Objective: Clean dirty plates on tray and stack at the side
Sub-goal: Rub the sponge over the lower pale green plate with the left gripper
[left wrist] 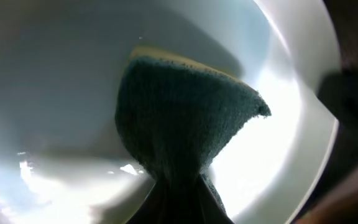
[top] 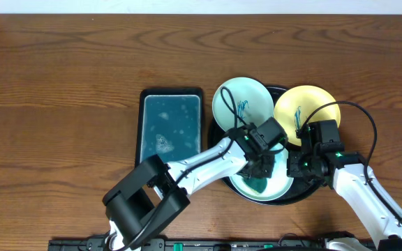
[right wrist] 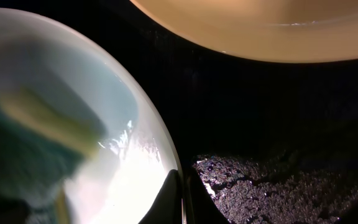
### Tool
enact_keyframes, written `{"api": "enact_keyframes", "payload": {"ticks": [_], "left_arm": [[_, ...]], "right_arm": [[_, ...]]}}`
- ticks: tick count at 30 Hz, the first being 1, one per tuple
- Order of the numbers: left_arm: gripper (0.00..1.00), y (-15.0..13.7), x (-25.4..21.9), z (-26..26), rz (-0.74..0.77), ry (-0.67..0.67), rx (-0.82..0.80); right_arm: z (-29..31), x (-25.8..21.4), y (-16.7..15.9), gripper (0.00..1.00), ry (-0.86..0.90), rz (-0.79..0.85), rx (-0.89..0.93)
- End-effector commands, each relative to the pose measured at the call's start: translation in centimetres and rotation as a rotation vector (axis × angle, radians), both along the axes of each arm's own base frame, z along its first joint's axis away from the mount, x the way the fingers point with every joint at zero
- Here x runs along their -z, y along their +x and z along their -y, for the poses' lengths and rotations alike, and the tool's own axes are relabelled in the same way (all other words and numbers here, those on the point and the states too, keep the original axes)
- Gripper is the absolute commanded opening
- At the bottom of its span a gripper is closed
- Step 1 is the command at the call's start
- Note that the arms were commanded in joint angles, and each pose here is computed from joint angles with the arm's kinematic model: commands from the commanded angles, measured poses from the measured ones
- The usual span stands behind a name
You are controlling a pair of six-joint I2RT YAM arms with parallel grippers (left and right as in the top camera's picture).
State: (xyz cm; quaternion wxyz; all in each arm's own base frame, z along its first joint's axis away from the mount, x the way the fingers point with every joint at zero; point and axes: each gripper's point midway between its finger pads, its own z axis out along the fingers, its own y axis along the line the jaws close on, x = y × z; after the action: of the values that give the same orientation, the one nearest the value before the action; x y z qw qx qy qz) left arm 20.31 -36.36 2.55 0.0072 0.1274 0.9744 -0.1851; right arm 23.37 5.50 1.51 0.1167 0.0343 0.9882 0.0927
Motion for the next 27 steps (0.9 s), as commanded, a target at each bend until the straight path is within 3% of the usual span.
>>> {"api": "enact_keyframes", "payload": {"ticks": [1, 9, 16, 22, 27], "left_arm": [[0.08, -2.2, 1.5, 0.4, -0.051, -0.016, 0.134], [0.08, 4.5, 2.0, -2.7, 0.141, 0.098, -0.059], [0.08, 8.4, 2.1, -6.0, 0.162, 0.144, -0.251], [0.08, 8.5, 2.4, -8.0, 0.094, 0.181, -0.365], [0.08, 5.6, 2.5, -6.6, -0.029, 0.144, -0.313]], "right_arm": [[-0.4, 0.3, -0.5, 0.01, 0.021, -0.018, -0.003], [-0.4, 0.3, -0.5, 0.01, 0.021, -0.018, -0.003], [-0.4, 0.3, -0.5, 0.01, 0.021, -0.018, -0.003], [-0.4, 0.3, -0.5, 0.01, 0.021, -0.018, -0.003], [-0.4, 0.2, -0.5, 0.01, 0.021, -0.017, -0.003]]}}
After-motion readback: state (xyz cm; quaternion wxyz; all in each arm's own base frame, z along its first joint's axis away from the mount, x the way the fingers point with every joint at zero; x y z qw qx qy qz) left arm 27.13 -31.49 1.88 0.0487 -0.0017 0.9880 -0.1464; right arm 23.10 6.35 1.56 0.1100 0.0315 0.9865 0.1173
